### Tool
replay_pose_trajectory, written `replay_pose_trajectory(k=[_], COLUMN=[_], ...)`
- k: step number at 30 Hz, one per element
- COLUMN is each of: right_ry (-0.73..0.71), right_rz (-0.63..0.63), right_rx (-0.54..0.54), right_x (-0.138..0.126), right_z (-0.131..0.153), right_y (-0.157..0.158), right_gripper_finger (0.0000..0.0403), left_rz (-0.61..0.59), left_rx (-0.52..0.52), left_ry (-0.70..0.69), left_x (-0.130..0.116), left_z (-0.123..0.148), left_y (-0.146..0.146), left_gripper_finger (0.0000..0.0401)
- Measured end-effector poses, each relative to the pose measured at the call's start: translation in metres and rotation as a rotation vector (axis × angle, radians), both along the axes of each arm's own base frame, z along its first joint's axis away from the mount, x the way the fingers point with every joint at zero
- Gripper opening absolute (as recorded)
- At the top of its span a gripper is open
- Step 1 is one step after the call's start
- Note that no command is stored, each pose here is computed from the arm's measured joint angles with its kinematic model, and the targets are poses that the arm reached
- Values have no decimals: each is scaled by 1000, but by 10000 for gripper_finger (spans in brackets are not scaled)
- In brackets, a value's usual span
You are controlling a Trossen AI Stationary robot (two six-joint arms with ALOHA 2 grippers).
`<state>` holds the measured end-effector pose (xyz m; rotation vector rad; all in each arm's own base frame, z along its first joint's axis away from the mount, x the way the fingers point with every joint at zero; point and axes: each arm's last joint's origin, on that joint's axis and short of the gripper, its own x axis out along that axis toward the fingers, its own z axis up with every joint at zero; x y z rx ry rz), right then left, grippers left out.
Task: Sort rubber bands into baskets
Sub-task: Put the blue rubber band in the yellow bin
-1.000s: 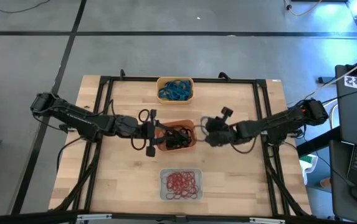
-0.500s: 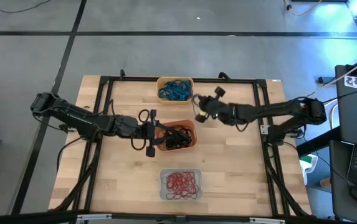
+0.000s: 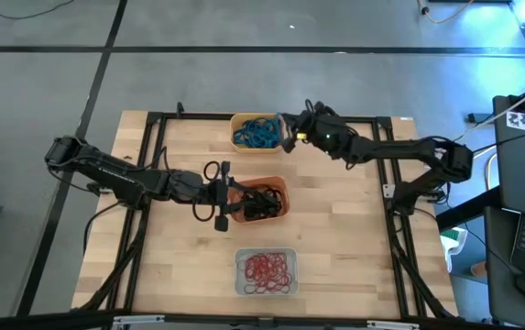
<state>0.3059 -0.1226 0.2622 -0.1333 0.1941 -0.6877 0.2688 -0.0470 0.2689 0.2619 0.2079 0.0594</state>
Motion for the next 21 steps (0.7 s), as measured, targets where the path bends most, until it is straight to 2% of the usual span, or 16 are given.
replay_pose_trajectory(k=[6,15,21], right_ry=[-103,-23,15], right_rz=[52,33,32], right_rx=[-26,12,29], right_x=[13,23,25], right_z=[-15,-49,-60], right_y=[-19,-30,-31], right_gripper_finger=[7,7,7], left_rz=[0,0,0], left_rx=[2,3,3], left_ry=[0,0,0], left_x=[0,0,0], left_z=[0,0,0], left_y=[0,0,0], left_gripper_finger=[141,141,141])
